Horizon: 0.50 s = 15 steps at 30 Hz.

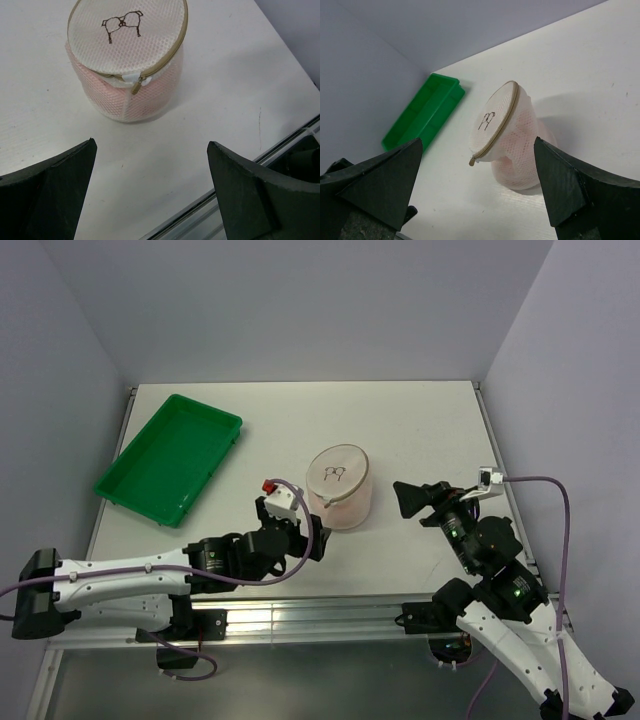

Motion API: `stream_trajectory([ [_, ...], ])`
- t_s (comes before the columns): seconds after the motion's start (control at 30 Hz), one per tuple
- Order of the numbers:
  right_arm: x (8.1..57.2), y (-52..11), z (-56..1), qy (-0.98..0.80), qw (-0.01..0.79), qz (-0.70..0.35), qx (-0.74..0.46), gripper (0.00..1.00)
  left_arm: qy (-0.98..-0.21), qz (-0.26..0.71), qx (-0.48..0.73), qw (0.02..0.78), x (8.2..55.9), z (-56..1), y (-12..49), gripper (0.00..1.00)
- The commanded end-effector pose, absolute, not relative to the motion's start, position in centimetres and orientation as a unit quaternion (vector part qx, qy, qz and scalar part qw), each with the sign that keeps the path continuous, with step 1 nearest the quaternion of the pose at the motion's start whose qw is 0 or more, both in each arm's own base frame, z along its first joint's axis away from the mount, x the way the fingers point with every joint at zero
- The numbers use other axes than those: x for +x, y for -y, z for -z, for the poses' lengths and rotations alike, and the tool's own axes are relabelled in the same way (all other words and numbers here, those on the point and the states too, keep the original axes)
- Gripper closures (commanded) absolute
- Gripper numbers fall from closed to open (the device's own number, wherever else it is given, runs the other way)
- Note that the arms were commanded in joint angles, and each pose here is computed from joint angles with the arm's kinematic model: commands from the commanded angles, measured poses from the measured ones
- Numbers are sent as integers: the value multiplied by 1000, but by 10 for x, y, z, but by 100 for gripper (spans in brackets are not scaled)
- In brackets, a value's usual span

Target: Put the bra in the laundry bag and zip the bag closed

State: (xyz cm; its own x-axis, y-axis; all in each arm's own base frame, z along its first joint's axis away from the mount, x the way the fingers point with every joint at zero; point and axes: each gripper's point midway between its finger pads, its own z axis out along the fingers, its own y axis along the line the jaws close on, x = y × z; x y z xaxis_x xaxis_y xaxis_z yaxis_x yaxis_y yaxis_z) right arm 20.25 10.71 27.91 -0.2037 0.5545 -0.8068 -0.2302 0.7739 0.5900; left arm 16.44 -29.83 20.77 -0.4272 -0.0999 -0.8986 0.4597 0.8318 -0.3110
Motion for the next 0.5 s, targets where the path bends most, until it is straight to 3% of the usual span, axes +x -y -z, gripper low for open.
stream_trajectory([
  [0.0,203,-97,-285,-701,636,-298,123,0,-782,302,116,533,163,-230,313,1],
  [0.47,202,-73,-303,-682,664,-265,155,0,-766,330,100,543,158,-236,292,1],
])
